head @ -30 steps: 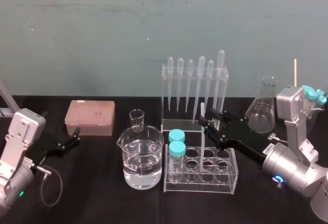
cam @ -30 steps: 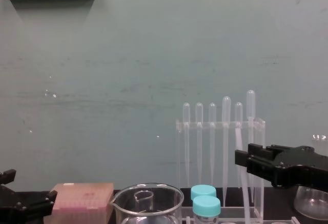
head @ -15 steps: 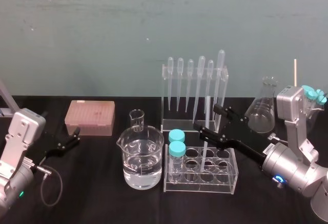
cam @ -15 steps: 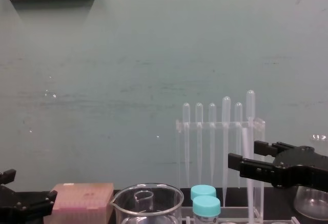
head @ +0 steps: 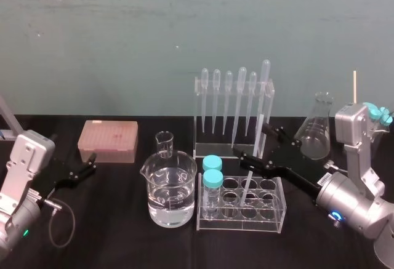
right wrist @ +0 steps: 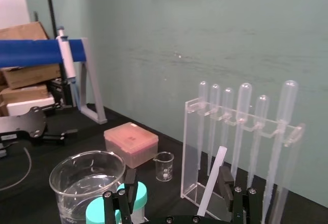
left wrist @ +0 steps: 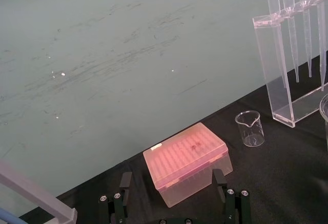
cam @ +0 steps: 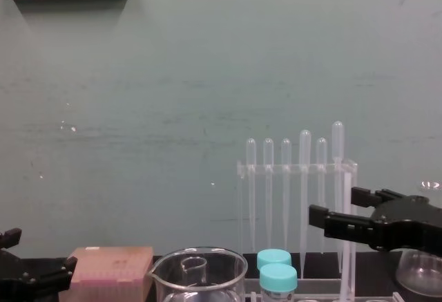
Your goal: Pick up the stirring rod with one hand, then place it down.
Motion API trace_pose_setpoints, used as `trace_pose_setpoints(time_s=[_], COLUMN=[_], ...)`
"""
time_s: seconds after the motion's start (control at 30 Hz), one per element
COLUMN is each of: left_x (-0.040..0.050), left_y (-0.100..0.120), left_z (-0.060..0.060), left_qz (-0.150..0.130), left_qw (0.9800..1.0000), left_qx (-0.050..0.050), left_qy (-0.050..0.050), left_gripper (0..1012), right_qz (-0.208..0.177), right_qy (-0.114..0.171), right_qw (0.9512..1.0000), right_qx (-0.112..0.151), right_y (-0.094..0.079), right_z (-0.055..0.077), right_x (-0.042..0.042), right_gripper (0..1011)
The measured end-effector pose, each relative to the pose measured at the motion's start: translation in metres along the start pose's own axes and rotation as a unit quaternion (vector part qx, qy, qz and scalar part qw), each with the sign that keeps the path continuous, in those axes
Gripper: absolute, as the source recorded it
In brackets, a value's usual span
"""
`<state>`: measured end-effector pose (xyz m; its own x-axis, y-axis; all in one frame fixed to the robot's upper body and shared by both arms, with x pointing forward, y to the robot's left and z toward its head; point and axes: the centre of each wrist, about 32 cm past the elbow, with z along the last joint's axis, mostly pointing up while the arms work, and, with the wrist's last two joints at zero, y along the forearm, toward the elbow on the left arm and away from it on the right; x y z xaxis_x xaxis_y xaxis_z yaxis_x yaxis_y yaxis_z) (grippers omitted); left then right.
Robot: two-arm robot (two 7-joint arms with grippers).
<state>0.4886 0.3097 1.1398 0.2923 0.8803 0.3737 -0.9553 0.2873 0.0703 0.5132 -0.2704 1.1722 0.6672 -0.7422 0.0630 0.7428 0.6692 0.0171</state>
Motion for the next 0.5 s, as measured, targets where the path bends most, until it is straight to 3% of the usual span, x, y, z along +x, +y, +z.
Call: trace_pose_setpoints(time_s=[0.3, 0.5], left_x=[0.0, 0.0], left_y=[0.0, 0.0], left_z=[0.0, 0.0], left_qz=[0.0, 0.0], left_qw=[1.0, 1.0], left_qx=[0.0, 0.0], left_qy=[0.0, 0.0], left_gripper=[1000, 1000], right_qz=[-0.057, -0.11], right_qy=[0.017, 0.035], right_qw=[0.998, 0.9923], right_qx=[-0.021, -0.044], right_y=[-0.023, -0.048], right_z=[0.006, 0.009], right_x=[-0.0173, -0.0281], right_gripper=[1000, 1000])
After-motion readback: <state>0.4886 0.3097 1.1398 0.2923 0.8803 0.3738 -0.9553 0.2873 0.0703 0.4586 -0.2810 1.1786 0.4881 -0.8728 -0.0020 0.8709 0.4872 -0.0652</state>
